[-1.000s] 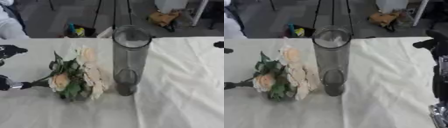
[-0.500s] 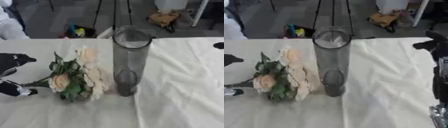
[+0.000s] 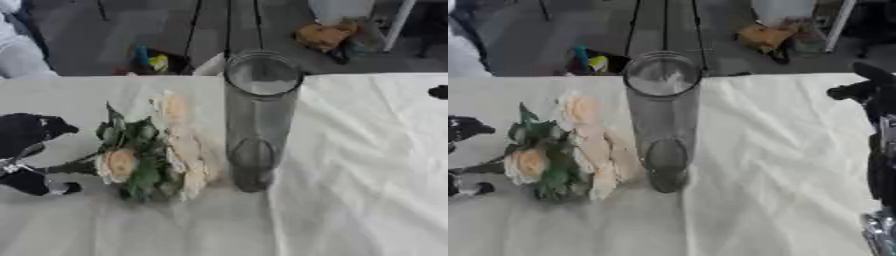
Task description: Arrange flowers into the vase.
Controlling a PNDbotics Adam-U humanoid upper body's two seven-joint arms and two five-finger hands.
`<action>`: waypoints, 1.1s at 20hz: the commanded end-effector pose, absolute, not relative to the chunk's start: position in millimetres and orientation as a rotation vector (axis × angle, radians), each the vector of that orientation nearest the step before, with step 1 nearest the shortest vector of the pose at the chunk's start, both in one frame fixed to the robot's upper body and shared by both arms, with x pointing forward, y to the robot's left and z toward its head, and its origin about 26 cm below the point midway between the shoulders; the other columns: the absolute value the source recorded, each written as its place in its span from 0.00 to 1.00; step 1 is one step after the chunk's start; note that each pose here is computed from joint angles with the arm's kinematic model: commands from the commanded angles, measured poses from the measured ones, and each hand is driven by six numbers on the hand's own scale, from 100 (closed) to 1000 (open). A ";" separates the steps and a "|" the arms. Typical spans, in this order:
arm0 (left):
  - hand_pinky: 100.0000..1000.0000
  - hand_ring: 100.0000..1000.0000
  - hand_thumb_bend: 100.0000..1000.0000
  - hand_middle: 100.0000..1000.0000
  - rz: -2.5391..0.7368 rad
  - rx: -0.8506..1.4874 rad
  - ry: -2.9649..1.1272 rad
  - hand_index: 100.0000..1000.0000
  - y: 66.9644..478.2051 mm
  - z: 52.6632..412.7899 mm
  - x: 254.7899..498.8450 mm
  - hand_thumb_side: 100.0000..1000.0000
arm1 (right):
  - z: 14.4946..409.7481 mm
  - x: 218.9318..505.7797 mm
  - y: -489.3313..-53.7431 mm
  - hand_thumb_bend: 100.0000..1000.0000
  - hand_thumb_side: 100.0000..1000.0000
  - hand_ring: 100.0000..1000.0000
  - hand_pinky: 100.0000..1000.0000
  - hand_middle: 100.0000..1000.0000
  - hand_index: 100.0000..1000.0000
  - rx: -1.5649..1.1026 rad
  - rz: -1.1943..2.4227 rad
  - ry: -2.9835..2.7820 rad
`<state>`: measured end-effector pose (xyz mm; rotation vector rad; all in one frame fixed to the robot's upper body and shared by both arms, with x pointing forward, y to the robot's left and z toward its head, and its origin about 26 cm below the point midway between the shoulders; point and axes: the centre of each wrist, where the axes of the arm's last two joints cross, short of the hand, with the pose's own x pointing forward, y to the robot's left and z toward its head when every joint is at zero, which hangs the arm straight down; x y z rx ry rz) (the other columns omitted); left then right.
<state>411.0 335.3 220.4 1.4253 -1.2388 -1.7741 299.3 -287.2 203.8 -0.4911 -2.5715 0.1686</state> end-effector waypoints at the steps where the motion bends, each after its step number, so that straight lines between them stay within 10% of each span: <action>1: 0.70 0.73 0.58 0.73 -1.764 1.489 -1.228 0.90 337.7 228.7 414.1 0.65 | 210.8 296.7 -286.8 0.00 1.00 0.61 0.76 0.47 0.80 -0.485 0.179 -2.597; 22: 0.66 0.72 0.27 0.71 -1.683 1.484 -1.255 0.86 341.2 224.9 420.5 0.64 | 208.3 296.3 -286.0 0.01 1.00 0.62 0.77 0.47 0.80 -0.473 0.177 -2.587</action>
